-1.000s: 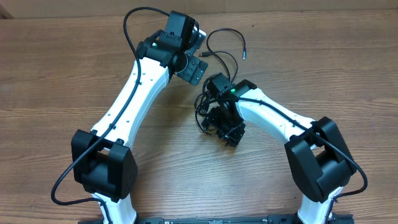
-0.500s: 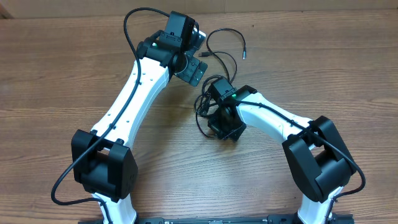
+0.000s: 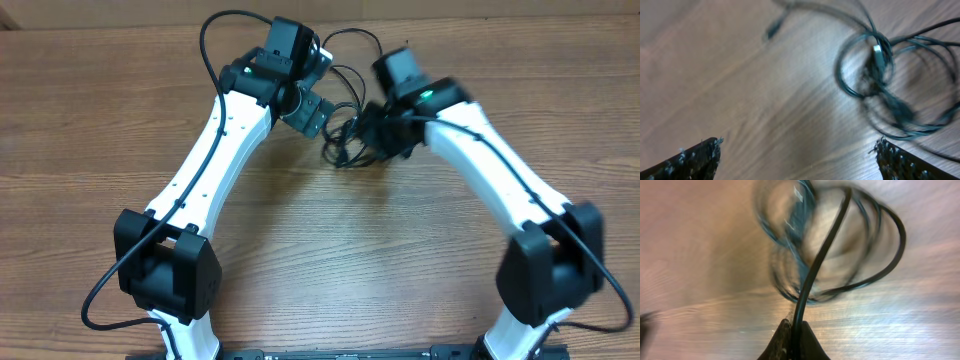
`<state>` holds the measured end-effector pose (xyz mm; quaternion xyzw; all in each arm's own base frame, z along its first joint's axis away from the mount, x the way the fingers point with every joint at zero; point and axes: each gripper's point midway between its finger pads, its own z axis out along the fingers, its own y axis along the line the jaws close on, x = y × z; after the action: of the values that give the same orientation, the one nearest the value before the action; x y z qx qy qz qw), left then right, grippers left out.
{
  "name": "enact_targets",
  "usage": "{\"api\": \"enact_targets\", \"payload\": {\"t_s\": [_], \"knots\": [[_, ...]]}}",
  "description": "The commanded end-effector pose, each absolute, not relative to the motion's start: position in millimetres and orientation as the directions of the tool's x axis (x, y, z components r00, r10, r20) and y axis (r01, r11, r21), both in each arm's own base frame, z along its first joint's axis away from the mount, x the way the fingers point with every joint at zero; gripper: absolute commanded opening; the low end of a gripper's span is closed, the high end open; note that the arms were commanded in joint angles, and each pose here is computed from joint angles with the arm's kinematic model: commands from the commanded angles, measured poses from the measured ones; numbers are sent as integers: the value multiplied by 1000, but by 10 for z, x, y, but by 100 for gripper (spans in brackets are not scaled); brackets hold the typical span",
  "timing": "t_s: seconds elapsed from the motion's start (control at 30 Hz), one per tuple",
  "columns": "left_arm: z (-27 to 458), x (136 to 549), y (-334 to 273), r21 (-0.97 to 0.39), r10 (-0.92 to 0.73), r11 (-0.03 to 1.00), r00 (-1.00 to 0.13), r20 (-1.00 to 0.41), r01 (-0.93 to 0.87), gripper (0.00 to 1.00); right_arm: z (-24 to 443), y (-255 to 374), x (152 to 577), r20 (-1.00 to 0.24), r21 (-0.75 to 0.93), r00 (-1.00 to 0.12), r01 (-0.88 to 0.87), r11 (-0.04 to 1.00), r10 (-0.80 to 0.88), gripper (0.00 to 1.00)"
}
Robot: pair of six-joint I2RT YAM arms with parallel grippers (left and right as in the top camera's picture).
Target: Untangle cables
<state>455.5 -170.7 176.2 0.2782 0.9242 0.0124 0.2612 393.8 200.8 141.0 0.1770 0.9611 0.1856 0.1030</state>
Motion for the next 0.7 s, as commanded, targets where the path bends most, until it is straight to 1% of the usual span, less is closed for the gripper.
{"api": "enact_targets", "payload": {"t_s": [0.0, 0.13, 0.23, 0.3, 0.37, 0.43, 0.47, 0.53, 0.57, 0.67], "knots": [[2431, 4755, -1728, 167, 486, 848, -614, -621, 503, 99, 2285, 1853, 4030, -366, 422, -895, 84, 903, 255, 4], [2703, 4791, -1801, 104, 452, 837, -571, -685, 537, 99, 2822, 1701, 4001, -504, 388, -837, 1, 922, 212, 4], [2749, 4749, -1879, 36, 434, 812, -561, -705, 583, 100, 3370, 1592, 3960, -620, 365, -758, -52, 930, 201, 4], [2730, 4679, -1941, -13, 433, 785, -563, -704, 620, 100, 3867, 1540, 3897, -711, 355, -677, -113, 928, 190, 4], [2714, 4559, -2042, -61, 454, 730, -549, -702, 681, 100, 4295, 1502, 3812, -776, 353, -601, -162, 922, 192, 4], [2721, 4364, -2202, -133, 478, 633, -520, -708, 763, 99, 4647, 1471, 3708, -822, 352, -533, -203, 914, 199, 4], [2732, 4222, -2302, -173, 495, 559, -493, -715, 811, 100, 4766, 1462, 3648, -836, 350, -511, -218, 911, 199, 4], [2755, 4007, -2433, -215, 519, 444, -445, -729, 870, 100, 4788, 1436, 3570, -834, 345, -517, -215, 913, 193, 4], [2768, 3914, -2486, -229, 528, 395, -424, -736, 890, 100, 4715, 1425, 3540, -820, 341, -542, -205, 917, 184, 4], [2789, 3761, -2589, -241, 541, 314, -382, -749, 918, 100, 4384, 1420, 3523, -761, 323, -631, -168, 931, 150, 4]]}}
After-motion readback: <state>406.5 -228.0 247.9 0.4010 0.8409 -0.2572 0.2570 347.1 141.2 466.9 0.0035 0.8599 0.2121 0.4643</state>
